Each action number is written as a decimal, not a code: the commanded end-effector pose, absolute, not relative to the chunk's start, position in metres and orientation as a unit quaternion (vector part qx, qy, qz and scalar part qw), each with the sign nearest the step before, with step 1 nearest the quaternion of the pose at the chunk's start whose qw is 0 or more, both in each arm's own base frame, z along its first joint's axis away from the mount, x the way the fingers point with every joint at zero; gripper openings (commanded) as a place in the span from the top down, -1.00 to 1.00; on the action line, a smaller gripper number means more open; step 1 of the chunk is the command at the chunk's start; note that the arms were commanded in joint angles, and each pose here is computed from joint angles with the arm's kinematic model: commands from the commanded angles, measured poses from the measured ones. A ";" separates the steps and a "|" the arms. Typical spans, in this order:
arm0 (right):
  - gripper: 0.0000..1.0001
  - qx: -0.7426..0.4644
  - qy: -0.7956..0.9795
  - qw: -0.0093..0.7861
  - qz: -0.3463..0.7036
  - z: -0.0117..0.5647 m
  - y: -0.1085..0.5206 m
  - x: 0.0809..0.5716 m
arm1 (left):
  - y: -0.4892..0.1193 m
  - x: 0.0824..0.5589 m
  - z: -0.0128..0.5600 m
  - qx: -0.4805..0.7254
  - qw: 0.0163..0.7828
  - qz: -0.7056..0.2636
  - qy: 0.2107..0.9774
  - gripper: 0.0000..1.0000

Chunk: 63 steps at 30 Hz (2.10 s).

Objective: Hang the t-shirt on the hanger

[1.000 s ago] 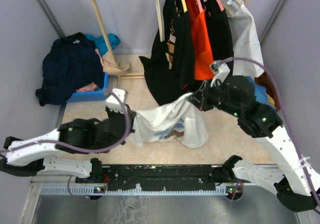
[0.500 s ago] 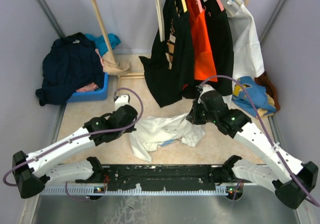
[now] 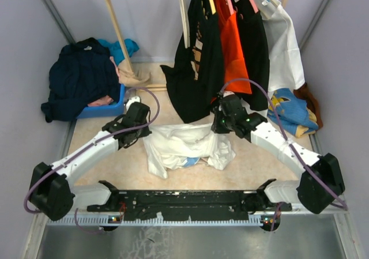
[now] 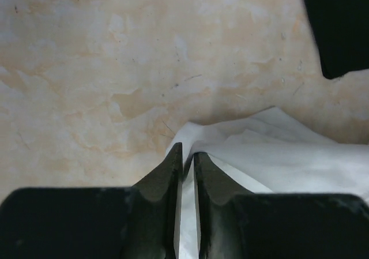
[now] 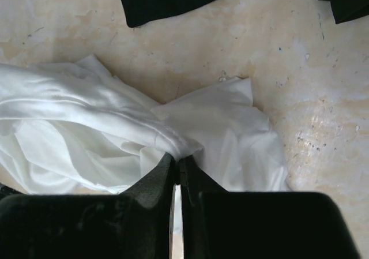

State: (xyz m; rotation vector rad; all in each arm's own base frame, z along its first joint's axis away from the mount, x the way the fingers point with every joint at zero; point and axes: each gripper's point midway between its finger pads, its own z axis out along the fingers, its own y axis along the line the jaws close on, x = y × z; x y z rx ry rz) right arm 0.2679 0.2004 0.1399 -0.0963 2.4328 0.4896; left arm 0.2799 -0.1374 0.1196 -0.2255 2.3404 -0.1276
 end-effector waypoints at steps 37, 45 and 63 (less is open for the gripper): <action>0.03 -0.101 0.638 0.680 0.346 0.543 0.244 0.333 | -0.164 0.253 0.185 0.010 0.394 -0.179 0.901 -0.34; 0.10 -0.104 0.634 0.689 0.334 0.548 0.254 0.354 | -0.168 0.251 0.179 0.013 0.388 -0.189 0.902 -0.34; 0.42 -0.092 0.636 0.695 0.323 0.550 0.264 0.380 | -0.161 0.250 0.191 0.011 0.409 -0.184 0.894 -0.36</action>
